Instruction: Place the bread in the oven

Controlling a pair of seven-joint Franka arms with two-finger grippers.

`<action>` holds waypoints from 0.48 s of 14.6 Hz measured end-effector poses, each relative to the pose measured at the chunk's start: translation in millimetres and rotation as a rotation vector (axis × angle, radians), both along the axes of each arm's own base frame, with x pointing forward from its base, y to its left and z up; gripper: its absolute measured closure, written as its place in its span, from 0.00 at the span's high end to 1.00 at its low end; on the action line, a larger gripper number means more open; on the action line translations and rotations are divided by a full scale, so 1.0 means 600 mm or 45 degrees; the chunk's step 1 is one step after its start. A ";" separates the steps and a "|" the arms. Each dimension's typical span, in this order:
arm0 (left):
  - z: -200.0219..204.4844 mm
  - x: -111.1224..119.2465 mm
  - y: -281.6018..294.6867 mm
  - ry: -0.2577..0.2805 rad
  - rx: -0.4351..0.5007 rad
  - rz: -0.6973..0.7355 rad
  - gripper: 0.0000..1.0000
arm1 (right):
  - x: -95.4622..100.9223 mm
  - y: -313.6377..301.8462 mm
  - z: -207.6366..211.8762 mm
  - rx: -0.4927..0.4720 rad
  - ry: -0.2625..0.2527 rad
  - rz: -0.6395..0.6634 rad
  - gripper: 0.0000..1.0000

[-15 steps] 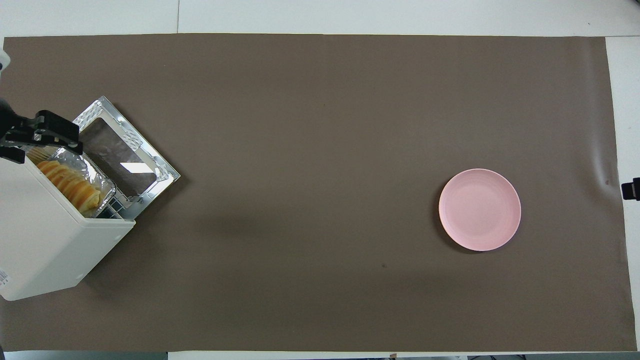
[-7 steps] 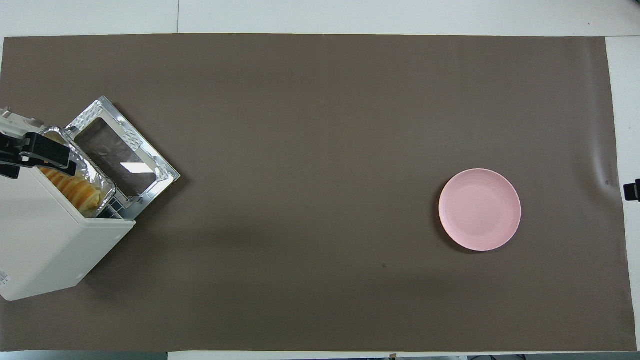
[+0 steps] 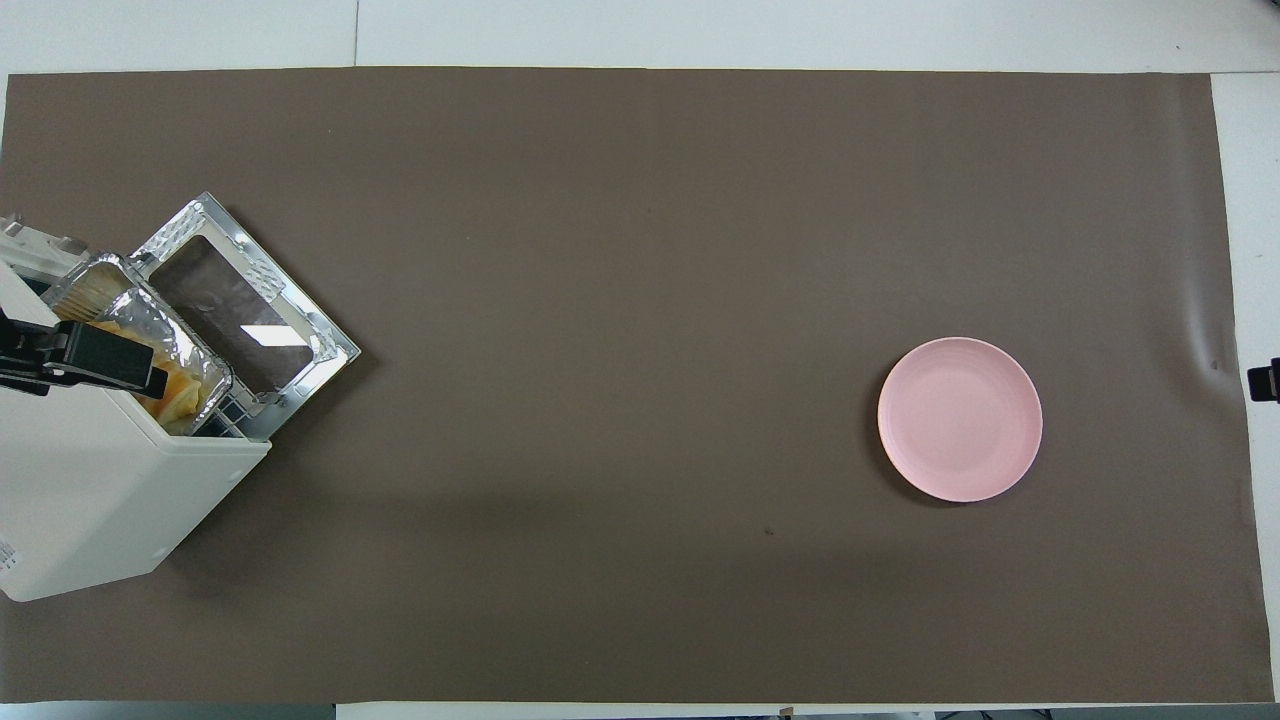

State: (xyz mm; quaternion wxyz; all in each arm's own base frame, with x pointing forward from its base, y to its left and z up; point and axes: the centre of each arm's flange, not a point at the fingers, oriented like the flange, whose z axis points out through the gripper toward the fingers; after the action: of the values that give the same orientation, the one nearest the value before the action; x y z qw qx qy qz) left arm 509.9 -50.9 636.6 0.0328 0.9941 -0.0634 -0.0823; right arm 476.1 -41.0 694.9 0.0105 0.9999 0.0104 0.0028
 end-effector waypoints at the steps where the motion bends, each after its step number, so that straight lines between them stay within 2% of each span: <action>1: -0.003 0.001 -0.005 0.003 0.004 -0.009 1.00 | 0.000 0.000 0.000 0.000 0.000 0.000 1.00; 7: -0.022 0.007 -0.034 0.015 0.024 -0.048 1.00 | 0.000 0.000 0.000 0.000 0.000 0.000 1.00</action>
State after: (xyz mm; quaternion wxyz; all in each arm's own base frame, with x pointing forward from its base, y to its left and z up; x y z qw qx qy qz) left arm 514.3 -71.5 623.4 0.0220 0.9924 -0.0812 -0.0893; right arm 476.1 -40.9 694.9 0.0105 0.9999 0.0104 0.0028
